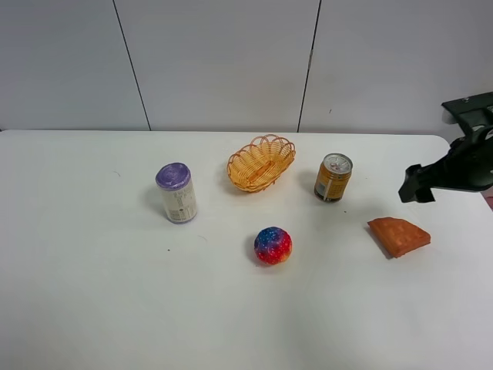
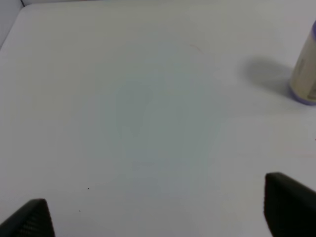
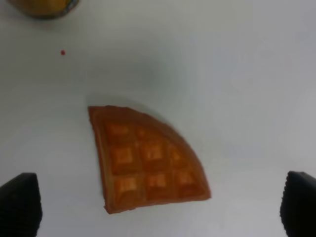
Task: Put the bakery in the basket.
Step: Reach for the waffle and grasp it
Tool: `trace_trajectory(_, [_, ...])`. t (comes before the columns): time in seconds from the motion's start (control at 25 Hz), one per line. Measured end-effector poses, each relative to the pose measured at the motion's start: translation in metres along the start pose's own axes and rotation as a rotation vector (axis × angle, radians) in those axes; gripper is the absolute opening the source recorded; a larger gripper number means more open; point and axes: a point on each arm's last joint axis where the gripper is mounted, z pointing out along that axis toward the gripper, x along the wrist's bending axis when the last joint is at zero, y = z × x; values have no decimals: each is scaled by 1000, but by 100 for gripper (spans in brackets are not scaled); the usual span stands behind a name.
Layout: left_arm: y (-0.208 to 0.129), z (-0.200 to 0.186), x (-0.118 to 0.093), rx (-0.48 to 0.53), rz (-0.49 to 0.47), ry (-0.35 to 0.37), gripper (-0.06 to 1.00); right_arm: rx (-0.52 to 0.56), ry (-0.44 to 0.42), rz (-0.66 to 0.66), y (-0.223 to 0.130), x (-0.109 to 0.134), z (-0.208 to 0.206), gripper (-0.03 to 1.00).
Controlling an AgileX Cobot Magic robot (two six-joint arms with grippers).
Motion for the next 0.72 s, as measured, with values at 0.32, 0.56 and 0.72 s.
trace_trajectory(0.32, [0, 0, 0, 0, 0, 0, 84, 165, 48, -43, -10, -3, 77, 96])
trace_trajectory(0.56, [0, 0, 0, 0, 0, 0, 84, 219, 63, -103, -16, 5, 106, 96])
trace_trajectory(0.72, [0, 0, 0, 0, 0, 0, 84, 237, 59, -128, -19, 5, 113, 90])
